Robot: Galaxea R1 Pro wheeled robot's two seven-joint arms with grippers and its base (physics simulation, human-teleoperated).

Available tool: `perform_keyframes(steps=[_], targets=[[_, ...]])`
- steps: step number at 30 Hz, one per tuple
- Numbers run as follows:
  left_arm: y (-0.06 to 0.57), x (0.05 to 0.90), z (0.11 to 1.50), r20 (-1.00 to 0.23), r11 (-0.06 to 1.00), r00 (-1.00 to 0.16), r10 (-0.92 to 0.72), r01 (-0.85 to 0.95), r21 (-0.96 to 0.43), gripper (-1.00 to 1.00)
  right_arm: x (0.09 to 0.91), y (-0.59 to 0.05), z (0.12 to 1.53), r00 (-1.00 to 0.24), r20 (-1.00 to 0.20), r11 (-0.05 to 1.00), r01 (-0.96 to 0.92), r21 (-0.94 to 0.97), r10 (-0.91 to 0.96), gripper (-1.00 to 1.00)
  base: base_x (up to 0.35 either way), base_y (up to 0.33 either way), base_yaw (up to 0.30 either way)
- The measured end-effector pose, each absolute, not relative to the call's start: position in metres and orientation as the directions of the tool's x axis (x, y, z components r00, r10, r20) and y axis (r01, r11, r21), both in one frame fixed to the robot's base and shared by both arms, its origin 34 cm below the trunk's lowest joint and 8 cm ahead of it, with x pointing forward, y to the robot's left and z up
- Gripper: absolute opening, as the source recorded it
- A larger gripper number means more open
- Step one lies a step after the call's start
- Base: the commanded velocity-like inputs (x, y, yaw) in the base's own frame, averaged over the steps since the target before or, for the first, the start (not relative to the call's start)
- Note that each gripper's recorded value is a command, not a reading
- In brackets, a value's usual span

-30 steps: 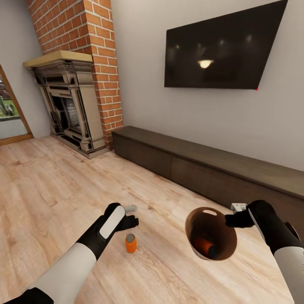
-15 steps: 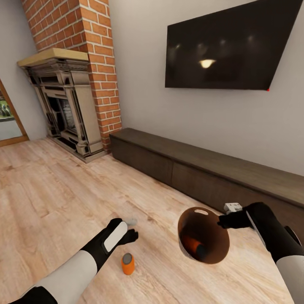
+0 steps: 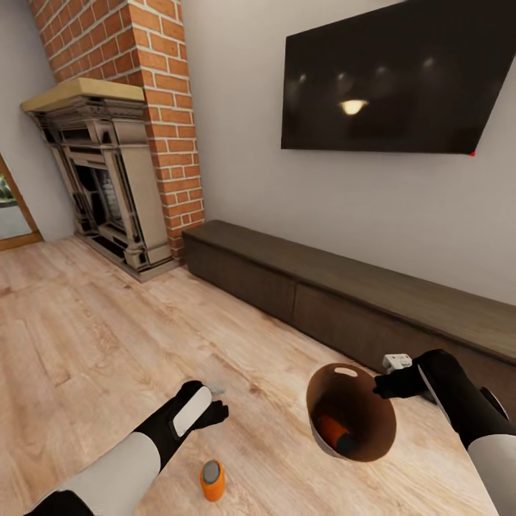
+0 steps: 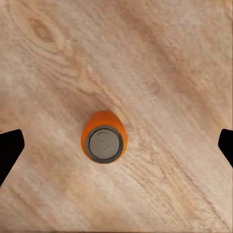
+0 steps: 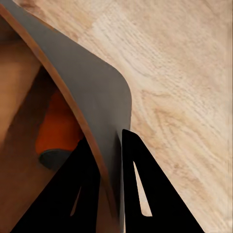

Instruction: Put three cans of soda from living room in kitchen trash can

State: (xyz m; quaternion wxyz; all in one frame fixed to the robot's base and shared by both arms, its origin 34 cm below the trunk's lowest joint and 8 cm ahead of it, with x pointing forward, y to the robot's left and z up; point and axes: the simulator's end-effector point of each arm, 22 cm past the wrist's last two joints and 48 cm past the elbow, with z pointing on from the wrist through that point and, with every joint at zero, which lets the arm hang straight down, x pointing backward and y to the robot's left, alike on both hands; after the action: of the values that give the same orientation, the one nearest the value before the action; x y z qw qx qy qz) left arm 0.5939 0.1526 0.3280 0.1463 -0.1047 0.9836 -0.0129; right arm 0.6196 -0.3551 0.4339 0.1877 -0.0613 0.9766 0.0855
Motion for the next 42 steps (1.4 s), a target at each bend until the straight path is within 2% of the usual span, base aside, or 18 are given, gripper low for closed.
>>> perform_keyframes(steps=[17,18,22,27,33,42], targets=[[0.149,0.544,0.274,-0.169,0.978,-0.963,-0.208,-0.201,-0.057,1.0,0.621,-0.354,0.42,-0.932,-0.355,0.974,-0.143,0.174,-0.073,-1.0,0.028,0.0,0.0],[0.157,0.548,0.273,-0.203,0.991,-0.971,-0.13,-0.133,0.001,1.0,0.625,-0.353,0.424,-0.928,-0.362,0.97,-0.164,0.18,-0.09,-1.0,0.0,0.0,0.0],[0.163,0.554,0.266,-0.238,0.992,-0.965,-0.108,-0.119,0.031,1.0,0.63,-0.321,0.433,-0.927,-0.375,0.928,-0.167,0.332,-0.033,-1.0,0.0,0.0,0.0],[0.163,0.55,0.252,-0.237,0.992,-0.964,-0.116,-0.125,0.023,1.0,0.643,-0.332,0.441,-0.898,-0.429,0.946,-0.215,0.242,-0.095,-1.0,0.0,0.0,0.0],[0.158,0.551,0.239,-0.242,0.991,-0.961,-0.135,-0.133,-0.023,1.0,0.648,-0.324,0.445,-0.891,-0.444,0.937,-0.227,0.266,-0.091,-1.0,0.0,0.0,0.0],[0.15,0.542,0.218,-0.219,0.988,-0.964,-0.149,-0.138,-0.062,1.0,0.647,-0.335,0.43,-0.902,-0.421,0.943,-0.22,0.25,-0.099,-1.0,0.0,0.0,0.0]])
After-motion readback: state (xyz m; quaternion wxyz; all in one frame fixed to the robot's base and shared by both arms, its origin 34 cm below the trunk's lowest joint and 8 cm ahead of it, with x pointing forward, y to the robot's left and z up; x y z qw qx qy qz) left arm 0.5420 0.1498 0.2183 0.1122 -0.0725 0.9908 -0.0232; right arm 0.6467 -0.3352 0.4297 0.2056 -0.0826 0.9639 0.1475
